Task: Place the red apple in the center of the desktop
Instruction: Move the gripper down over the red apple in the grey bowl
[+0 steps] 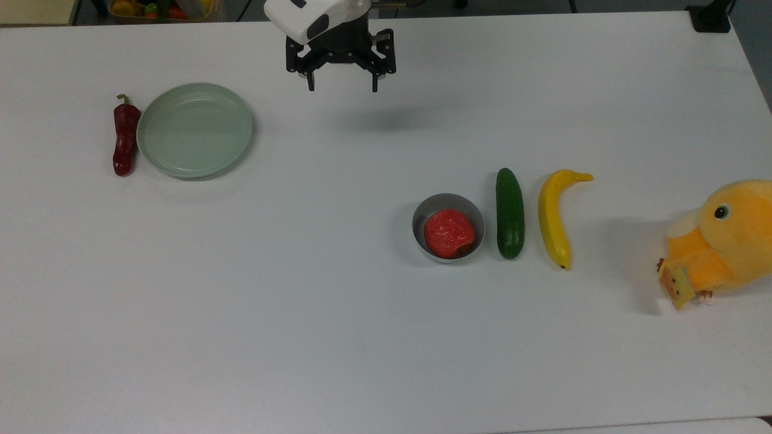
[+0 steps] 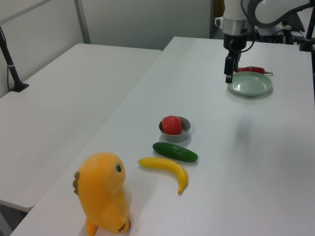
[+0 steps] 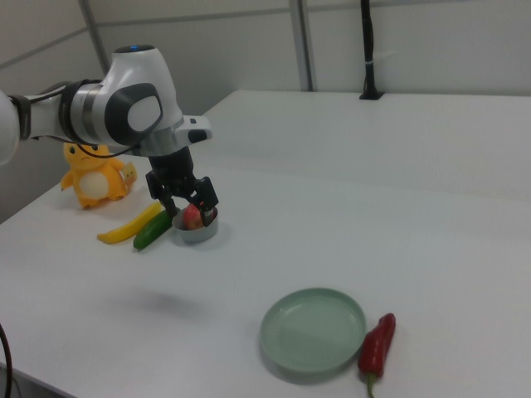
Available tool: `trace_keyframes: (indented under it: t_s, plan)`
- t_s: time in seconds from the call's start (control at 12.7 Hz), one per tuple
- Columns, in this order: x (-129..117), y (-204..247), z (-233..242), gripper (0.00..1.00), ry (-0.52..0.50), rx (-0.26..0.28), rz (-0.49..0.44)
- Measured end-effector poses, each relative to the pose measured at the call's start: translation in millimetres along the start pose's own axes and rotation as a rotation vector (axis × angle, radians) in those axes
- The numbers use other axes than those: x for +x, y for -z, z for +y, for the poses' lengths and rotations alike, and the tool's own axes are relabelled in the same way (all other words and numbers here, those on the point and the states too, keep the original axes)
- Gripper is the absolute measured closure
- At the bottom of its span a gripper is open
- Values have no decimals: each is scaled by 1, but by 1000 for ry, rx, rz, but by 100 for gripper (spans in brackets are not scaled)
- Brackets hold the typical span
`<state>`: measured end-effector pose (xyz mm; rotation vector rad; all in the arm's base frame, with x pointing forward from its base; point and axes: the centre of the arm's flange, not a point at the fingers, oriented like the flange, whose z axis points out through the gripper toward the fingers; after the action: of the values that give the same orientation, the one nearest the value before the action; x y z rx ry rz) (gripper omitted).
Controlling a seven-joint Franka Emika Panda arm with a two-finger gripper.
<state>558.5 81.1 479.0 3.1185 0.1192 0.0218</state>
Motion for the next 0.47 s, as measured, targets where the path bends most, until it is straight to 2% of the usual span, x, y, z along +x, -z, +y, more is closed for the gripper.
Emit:
trace_keyframes:
  t_s: [0.24, 0.47]
  plan:
    - [0, -1, -2, 0, 3, 0, -1]
    - [13, -12, -9, 0, 14, 3, 39]
